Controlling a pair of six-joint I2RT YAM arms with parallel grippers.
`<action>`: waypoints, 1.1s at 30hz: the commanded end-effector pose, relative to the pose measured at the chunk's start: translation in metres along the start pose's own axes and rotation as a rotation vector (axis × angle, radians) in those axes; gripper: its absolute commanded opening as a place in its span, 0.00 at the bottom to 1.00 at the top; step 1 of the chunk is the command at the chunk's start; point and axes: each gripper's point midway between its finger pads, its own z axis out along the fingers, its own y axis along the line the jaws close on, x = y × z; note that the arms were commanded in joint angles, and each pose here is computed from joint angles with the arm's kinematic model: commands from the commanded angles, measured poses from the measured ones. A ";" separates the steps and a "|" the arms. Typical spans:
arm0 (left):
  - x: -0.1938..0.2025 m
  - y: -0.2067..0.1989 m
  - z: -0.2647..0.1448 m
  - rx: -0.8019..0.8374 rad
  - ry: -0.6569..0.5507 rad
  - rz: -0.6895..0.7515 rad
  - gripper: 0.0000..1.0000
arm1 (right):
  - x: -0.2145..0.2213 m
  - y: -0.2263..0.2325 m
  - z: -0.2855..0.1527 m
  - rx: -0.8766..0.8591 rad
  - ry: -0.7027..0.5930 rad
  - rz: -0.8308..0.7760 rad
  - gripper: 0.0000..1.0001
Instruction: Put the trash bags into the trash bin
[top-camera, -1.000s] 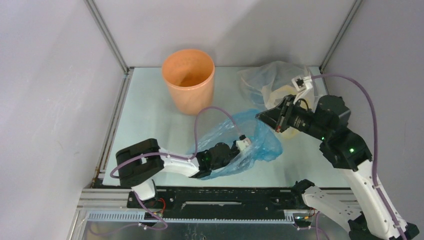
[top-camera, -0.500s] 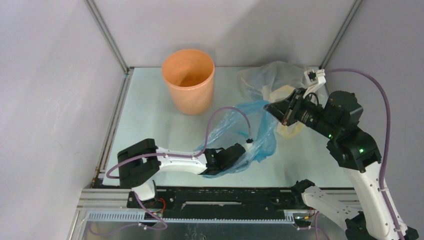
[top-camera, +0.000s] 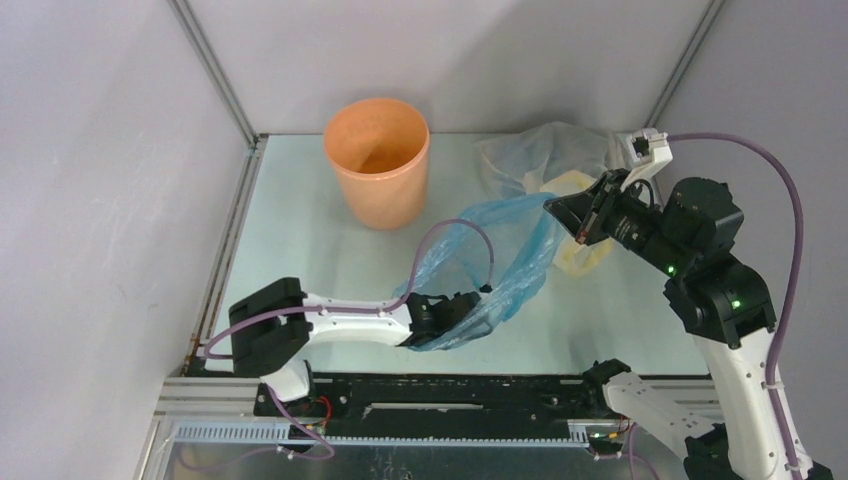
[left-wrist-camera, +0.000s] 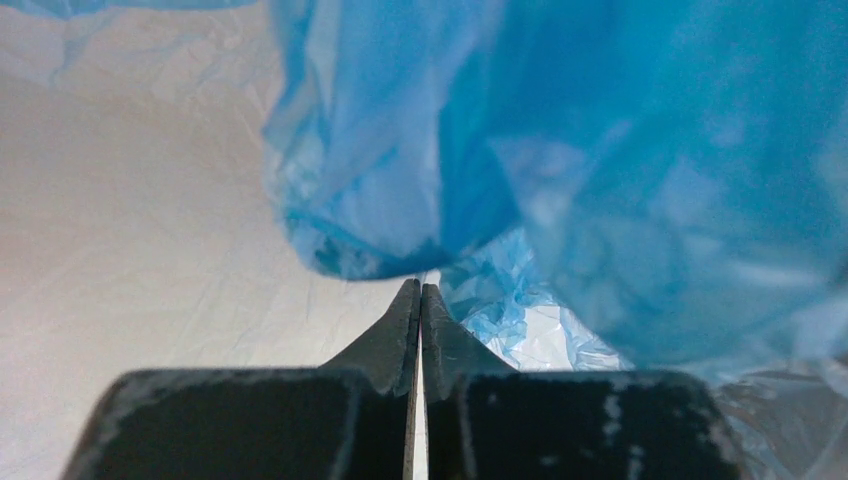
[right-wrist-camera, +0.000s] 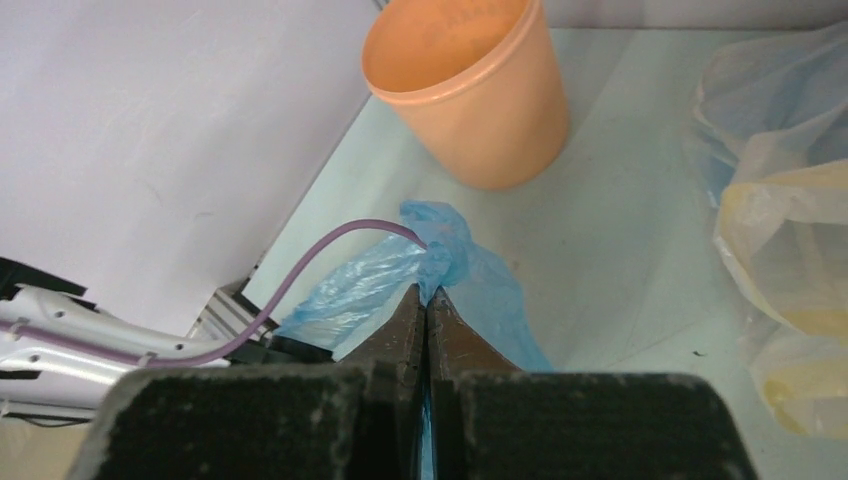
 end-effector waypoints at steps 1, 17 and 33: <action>0.003 0.004 -0.022 0.009 0.090 0.021 0.03 | -0.016 -0.005 -0.010 0.043 -0.048 -0.040 0.00; -0.073 0.031 -0.092 -0.024 -0.134 -0.043 0.20 | 0.010 -0.019 0.005 0.029 0.020 -0.005 0.00; -0.148 0.070 -0.200 -0.015 -0.554 -0.288 0.44 | 0.035 -0.028 0.012 0.020 0.074 0.010 0.00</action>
